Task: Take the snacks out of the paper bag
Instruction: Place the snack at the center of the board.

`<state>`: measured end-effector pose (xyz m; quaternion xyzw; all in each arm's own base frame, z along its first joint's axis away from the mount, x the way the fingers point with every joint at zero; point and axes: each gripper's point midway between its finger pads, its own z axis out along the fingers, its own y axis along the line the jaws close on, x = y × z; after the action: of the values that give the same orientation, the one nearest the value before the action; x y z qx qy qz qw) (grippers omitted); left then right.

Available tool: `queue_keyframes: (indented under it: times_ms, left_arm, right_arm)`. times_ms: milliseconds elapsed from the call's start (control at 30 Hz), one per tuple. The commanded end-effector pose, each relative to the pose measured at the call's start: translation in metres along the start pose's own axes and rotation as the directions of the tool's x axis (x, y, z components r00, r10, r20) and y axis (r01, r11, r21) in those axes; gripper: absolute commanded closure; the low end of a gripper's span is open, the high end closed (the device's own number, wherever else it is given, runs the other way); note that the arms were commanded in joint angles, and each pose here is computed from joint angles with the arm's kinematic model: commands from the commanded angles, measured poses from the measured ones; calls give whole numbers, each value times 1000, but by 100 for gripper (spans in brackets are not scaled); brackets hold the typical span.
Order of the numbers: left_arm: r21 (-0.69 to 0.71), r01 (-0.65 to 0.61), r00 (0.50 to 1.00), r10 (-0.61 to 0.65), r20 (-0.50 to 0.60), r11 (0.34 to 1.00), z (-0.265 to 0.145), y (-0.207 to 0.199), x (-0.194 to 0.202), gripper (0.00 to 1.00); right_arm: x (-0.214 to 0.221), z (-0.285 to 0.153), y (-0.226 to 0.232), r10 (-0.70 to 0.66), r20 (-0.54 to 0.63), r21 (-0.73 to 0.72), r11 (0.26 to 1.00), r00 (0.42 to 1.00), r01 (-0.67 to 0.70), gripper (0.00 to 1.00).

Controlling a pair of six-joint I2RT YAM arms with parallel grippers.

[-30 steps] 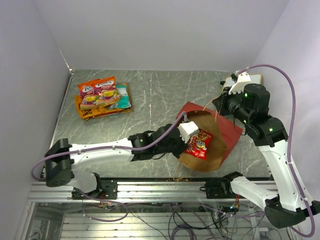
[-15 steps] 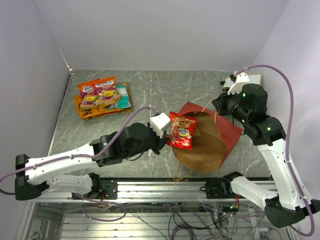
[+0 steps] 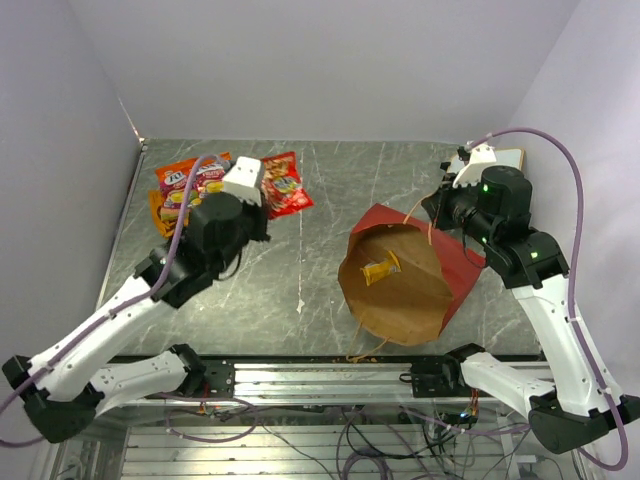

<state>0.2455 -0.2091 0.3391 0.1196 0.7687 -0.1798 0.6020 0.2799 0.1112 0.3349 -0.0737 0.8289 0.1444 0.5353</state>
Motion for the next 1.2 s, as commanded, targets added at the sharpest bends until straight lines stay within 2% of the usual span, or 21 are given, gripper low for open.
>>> queue_keyframes:
  times_ms: [0,133,233,300,367,433,567,667,767,833,967,1167]
  left_arm:
    - [-128,-37,997,28,-69,991,34,61,7,93]
    - [-283,9,991,-47,-128,959,63,140,21,93]
    - [-382,120,982,-167,-92,916,70,205,27,93]
    - [-419,230,964,-265,-27,878,67,243,25,93]
    - [-422,321,940,-338,35,848,64,268,23,93]
    - [-436,361,927,-368,71,824,63,285,23,93]
    - [-471,384,912,-405,61,794,65,313,36,93]
    - [-442,323,937,-347,27,837,66,327,44,93]
    - [-377,166,979,-198,-47,911,68,331,53,93]
    - [-352,82,989,-119,-84,933,65,333,59,93]
    - [-233,-43,997,26,-74,972,66,327,70,93]
    - [-187,-68,989,41,-143,980,74,337,99,93]
  right_arm:
    - [-1,1,4,5,14,-18,1000,1000,-5,100]
    - [-3,0,5,5,18,-25,1000,1000,-5,100]
    - [-3,-1,5,2,21,-26,1000,1000,-1,100]
    - [-4,-3,4,0,26,-21,1000,1000,1,100]
    - [-4,-5,3,-4,27,-16,1000,1000,4,100]
    - [-3,-6,1,-7,29,-7,1000,1000,7,100]
    - [-3,-8,0,-11,35,1,1000,999,11,100]
    - [-3,-10,-3,-18,34,10,1000,999,18,100]
    - [-4,-12,-4,-25,37,16,1000,999,25,100]
    - [-4,-12,-3,-31,36,10,999,999,30,100]
    - [-6,-11,0,-34,32,-2,999,999,34,100]
    - [-9,-12,1,-51,29,-11,999,998,51,100]
